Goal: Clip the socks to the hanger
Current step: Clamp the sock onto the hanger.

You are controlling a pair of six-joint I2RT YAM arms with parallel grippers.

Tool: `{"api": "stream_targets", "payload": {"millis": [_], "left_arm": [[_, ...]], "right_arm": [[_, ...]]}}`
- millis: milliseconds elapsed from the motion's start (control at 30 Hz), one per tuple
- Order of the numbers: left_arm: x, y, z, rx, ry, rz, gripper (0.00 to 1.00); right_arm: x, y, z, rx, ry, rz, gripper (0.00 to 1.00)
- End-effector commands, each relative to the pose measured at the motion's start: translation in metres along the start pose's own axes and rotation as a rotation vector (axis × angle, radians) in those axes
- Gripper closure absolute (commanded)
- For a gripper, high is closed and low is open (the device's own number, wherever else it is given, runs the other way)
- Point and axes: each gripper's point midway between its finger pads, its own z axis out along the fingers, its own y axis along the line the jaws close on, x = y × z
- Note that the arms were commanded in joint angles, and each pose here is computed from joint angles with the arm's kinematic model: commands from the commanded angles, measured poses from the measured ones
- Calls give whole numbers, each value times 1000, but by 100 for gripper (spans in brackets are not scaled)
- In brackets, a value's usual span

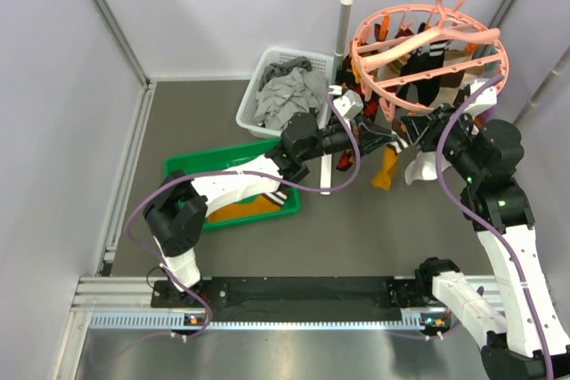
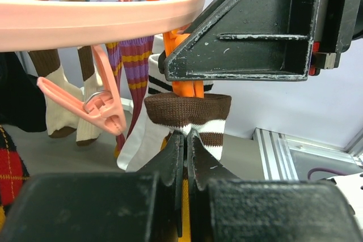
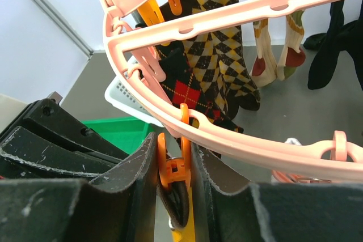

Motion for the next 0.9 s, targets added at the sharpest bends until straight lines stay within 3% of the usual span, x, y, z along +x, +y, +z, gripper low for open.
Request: {"api": "stream_targets", "payload": {"millis": [0, 133, 367, 500, 600, 867], "left_arm": [[-66, -25, 5, 71, -160, 70, 100], [-61, -25, 6, 81, -146, 70, 100], [-51, -22, 5, 74, -121, 78, 89], [-44, -18, 4, 64, -102, 83, 76], [-41, -16, 3, 56, -97, 91, 60], [-34, 3, -10, -27, -79, 160, 36]], "right_arm": [[-8, 6, -2, -22, -31, -16, 80], [-9, 3, -3, -2, -41, -14, 58], [-11, -2, -3, 22, -50, -15, 44], [-13, -5, -3, 43, -59, -14, 37], [-15, -8, -4, 61, -68, -18, 32], [-19, -17, -10, 117, -88, -42, 25]]}}
